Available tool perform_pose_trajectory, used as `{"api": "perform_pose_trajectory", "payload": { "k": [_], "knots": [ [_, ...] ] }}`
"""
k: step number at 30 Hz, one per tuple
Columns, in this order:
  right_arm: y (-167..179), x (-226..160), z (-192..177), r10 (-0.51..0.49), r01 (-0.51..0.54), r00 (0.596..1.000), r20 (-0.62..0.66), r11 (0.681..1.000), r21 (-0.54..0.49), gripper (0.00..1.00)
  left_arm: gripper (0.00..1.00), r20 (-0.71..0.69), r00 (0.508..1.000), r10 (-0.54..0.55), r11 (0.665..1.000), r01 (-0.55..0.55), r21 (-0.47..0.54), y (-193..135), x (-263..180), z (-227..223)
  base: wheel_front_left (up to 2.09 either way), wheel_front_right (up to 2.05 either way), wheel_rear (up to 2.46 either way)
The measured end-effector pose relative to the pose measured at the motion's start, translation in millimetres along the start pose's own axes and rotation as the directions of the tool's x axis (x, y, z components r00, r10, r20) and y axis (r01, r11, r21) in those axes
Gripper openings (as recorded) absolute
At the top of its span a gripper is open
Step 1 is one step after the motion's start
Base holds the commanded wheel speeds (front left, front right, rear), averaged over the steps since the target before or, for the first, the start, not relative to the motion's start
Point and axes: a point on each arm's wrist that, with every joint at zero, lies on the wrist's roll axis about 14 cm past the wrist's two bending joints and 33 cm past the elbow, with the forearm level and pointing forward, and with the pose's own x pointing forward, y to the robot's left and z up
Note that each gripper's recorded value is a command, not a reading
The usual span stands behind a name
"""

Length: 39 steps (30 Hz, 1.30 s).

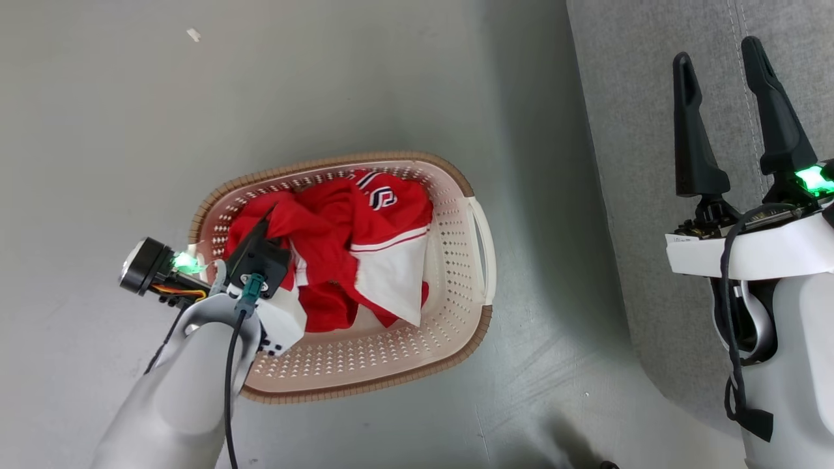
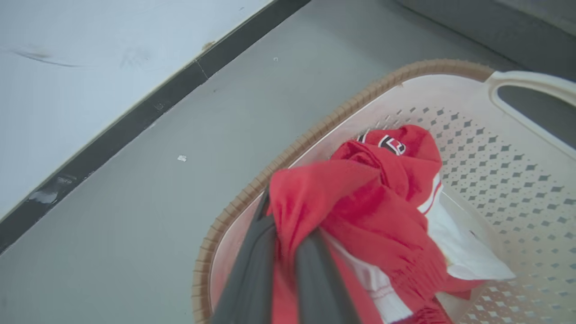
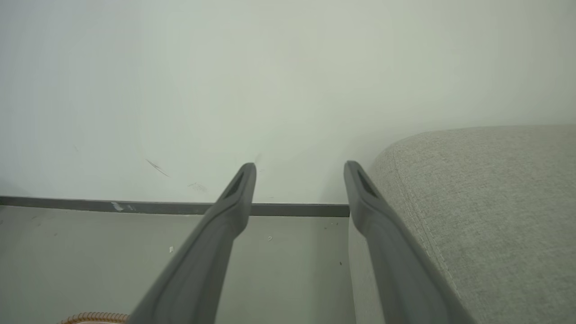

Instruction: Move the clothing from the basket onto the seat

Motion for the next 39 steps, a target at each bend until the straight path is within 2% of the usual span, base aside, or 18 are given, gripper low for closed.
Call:
{"api": "perform_pose_trajectory", "payload": {
  "k": [10, 23, 31, 39],
  "knots": [
    [8, 3, 22, 0.019, -0.019, 0.999, 0.048, 1.0, -0.006, 1.0, 0.0, 0.182, 0.976, 0.118, 0.993, -0.11, -0.052, 28, -24, 64, 0.0, 0.0, 0.0],
    [21, -7, 47, 0.042, -0.043, 0.996, 0.08, 0.999, 0.01, 1.0, 0.0, 0.366, 0.9, 0.238, 0.971, -0.233, -0.057, 71, -76, 134, 0.0, 0.0, 0.0],
    [49, -15, 66, 0.121, -0.123, 0.987, 0.108, 0.992, 0.013, 1.0, 0.0, 0.458, 0.854, 0.247, 0.966, -0.254, -0.049, 77, -108, 173, 0.0, 0.0, 0.0],
    [89, -33, 73, 0.235, -0.237, 0.967, 0.095, 0.972, 0.003, 1.0, 0.0, 0.568, 0.787, 0.242, 0.959, -0.285, -0.014, 83, -145, 218, 0.0, 0.0, 0.0]
  ]
}}
